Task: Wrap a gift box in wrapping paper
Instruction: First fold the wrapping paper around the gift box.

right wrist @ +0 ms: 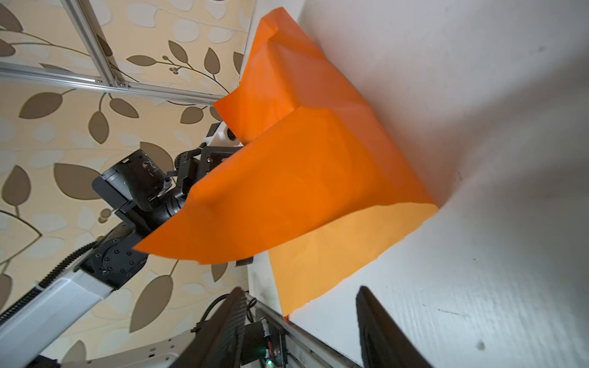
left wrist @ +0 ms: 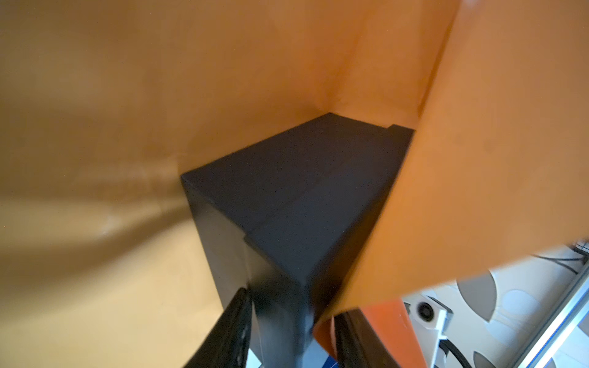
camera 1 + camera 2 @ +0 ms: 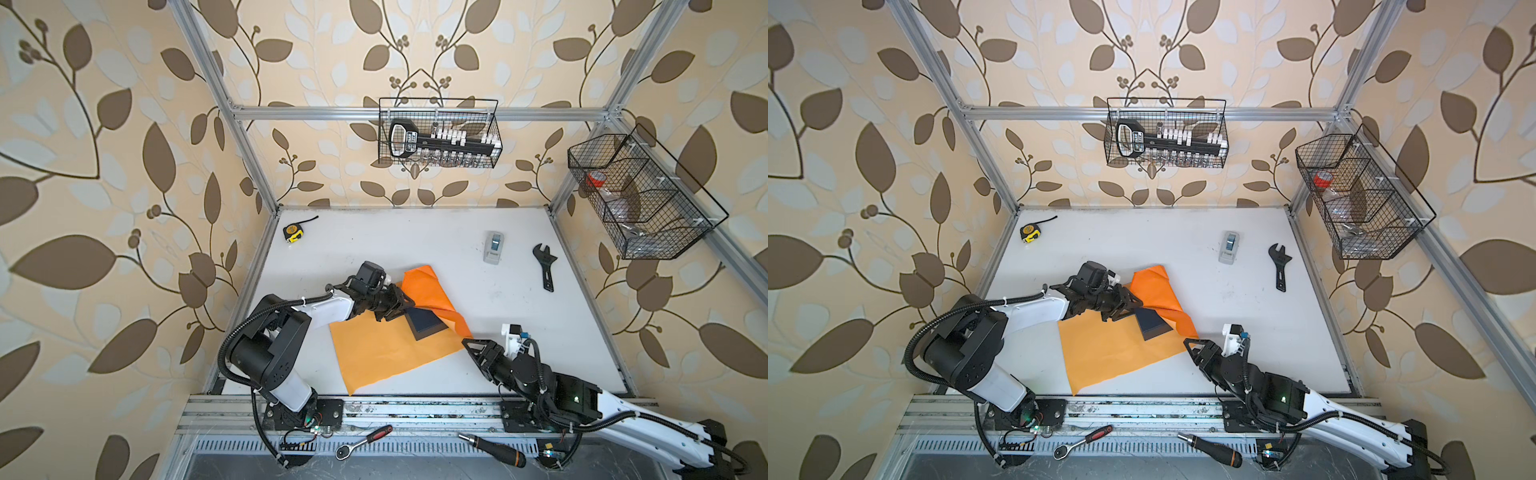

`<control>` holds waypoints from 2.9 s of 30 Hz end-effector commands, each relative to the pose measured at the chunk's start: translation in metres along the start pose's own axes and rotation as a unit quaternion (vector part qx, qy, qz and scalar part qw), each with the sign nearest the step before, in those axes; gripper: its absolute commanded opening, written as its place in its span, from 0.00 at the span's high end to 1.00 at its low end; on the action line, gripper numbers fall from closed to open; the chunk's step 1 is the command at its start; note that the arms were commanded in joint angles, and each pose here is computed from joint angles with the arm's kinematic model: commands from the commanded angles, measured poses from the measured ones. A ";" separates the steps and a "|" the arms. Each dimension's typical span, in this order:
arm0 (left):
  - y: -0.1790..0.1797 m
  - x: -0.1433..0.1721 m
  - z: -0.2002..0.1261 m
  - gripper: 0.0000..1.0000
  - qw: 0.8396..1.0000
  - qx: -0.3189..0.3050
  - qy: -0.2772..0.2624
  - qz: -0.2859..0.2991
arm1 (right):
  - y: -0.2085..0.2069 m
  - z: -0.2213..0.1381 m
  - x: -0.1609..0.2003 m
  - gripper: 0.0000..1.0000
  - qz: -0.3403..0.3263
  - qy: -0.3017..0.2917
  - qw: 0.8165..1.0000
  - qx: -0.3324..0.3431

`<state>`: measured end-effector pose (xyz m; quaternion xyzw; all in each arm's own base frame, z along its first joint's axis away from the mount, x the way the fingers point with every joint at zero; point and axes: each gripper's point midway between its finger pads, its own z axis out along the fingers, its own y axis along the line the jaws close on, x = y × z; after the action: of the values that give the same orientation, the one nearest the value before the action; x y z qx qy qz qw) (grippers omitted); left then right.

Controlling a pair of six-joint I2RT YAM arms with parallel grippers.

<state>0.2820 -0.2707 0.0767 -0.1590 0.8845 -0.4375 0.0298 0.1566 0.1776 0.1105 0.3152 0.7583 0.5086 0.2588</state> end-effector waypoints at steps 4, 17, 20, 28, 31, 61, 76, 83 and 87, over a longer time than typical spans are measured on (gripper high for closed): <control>0.043 0.009 0.010 0.56 0.998 -0.061 0.007 -0.028 | 0.016 0.002 -0.012 0.41 0.135 -0.035 0.989 -0.046; 0.045 0.011 0.011 0.57 0.998 -0.057 0.011 -0.031 | -0.005 0.008 -0.032 0.45 0.194 -0.094 0.975 -0.048; 0.047 0.012 0.012 0.57 0.998 -0.058 0.012 -0.032 | -0.005 0.010 -0.039 0.47 0.195 -0.102 0.974 -0.046; 0.049 0.013 0.012 0.57 0.998 -0.057 0.011 -0.035 | -0.006 0.023 -0.038 0.47 0.195 -0.083 0.977 -0.029; 0.049 0.013 0.012 0.57 0.998 -0.055 0.010 -0.036 | -0.006 0.029 -0.032 0.48 0.194 -0.067 0.978 -0.025; 0.062 0.011 0.017 0.60 0.997 -0.063 -0.001 -0.054 | -0.070 0.019 -0.008 1.00 0.138 0.001 0.988 0.067; 0.064 0.008 0.023 0.63 0.996 -0.062 0.004 -0.058 | -0.037 -0.003 0.012 0.51 -0.083 0.108 0.982 0.132; 0.060 0.006 0.023 0.64 0.997 -0.063 0.003 -0.054 | 0.045 -0.027 0.002 0.67 -0.258 0.126 0.949 0.132; 0.058 0.005 0.022 0.65 0.997 -0.068 0.002 -0.047 | 0.092 -0.027 -0.031 0.47 -0.350 0.060 0.924 0.144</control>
<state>0.2812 -0.2865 0.0758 -0.1340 0.8648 -0.4830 0.0291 0.1668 0.1844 0.2036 0.1031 0.8772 0.3796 0.2753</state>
